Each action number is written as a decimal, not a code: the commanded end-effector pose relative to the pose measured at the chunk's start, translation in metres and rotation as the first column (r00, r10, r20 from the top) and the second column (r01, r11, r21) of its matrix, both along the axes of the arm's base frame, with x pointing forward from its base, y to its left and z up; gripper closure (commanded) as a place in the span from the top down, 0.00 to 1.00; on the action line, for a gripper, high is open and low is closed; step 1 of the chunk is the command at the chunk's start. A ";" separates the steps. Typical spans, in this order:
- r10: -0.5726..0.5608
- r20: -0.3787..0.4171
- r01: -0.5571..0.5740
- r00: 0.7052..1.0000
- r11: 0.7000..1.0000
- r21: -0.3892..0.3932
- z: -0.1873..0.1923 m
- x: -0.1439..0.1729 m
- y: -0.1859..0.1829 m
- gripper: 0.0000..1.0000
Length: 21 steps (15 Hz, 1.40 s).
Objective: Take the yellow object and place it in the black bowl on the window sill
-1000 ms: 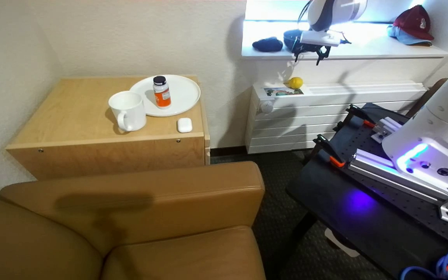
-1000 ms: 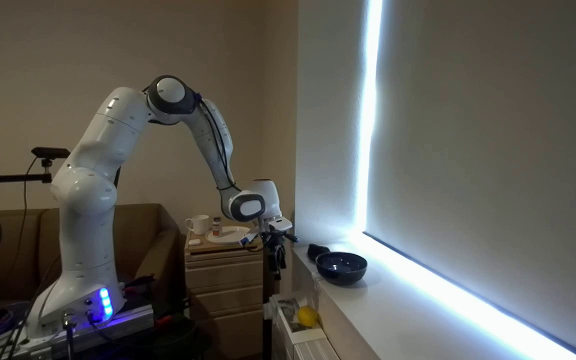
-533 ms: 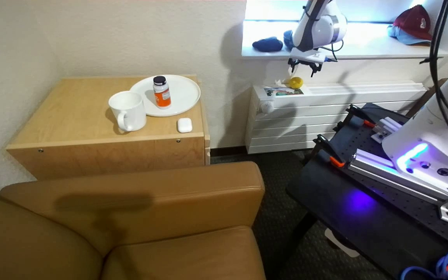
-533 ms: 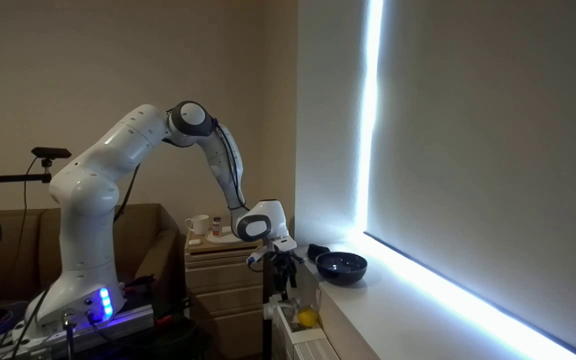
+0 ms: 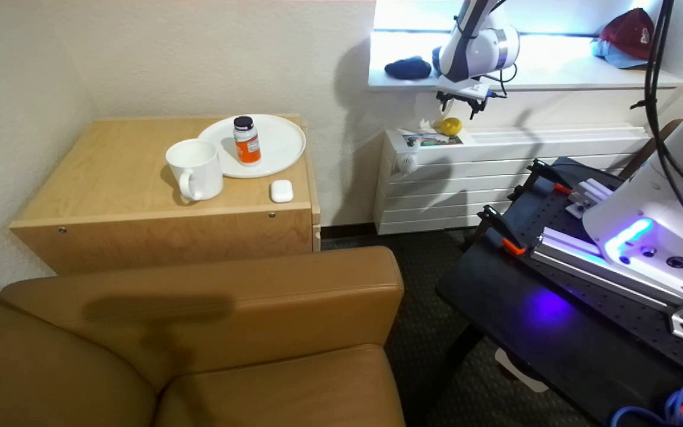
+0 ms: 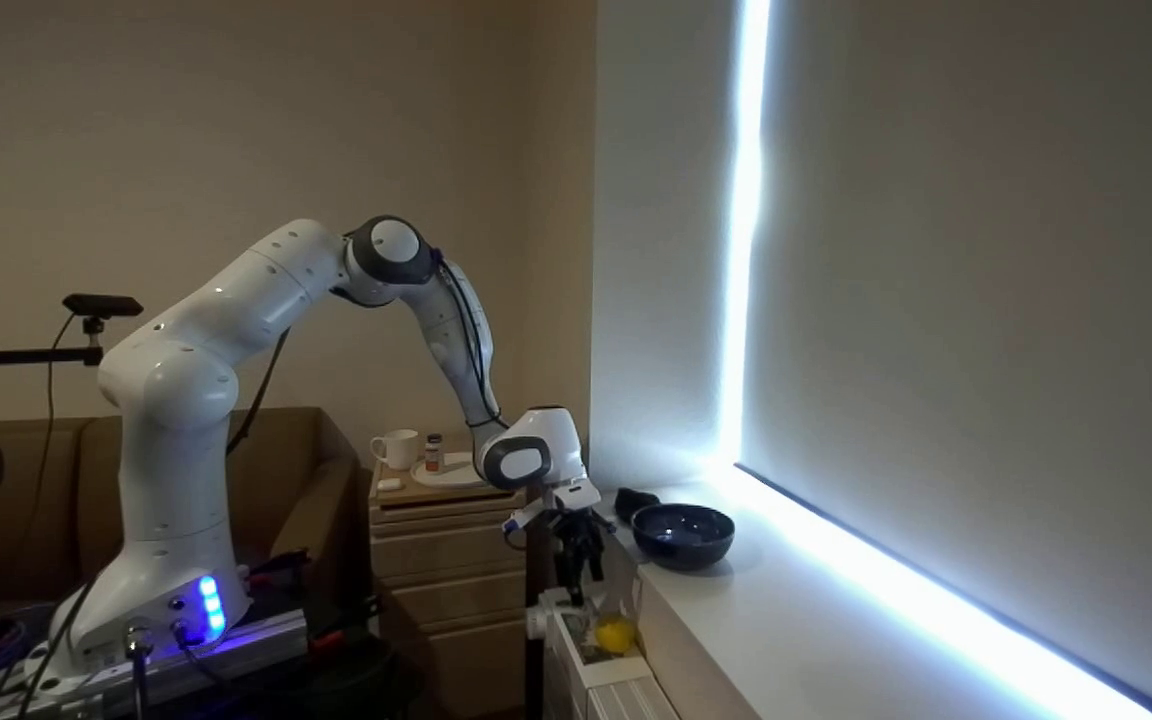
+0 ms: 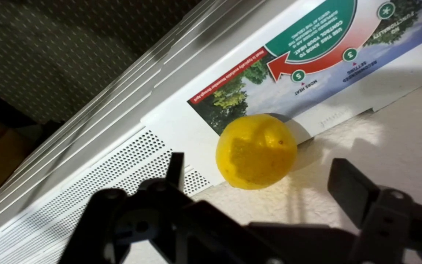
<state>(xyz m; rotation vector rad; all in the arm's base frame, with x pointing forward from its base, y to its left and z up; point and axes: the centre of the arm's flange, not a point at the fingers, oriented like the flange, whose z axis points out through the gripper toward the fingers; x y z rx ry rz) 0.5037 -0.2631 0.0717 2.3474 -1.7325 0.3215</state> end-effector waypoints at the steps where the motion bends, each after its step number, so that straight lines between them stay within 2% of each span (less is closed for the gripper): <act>1: -0.070 0.009 0.070 0.997 0.997 -0.017 -0.031 0.015 -0.004 1.00; 4: -0.139 0.056 0.139 0.989 0.990 -0.001 -0.045 0.022 -0.007 1.00; 8: -0.209 0.090 0.211 0.974 0.977 -0.017 -0.058 0.030 -0.011 1.00; 17: -0.358 0.086 0.363 0.930 0.929 -0.066 -0.100 0.015 -0.046 1.00; 18: -0.363 0.084 0.369 0.928 0.927 -0.065 -0.103 0.013 -0.047 0.75; 20: -0.379 0.088 0.385 0.921 0.921 -0.063 -0.107 0.013 -0.048 0.67; 21: -0.383 0.088 0.389 0.920 0.919 -0.065 -0.107 0.013 -0.049 0.58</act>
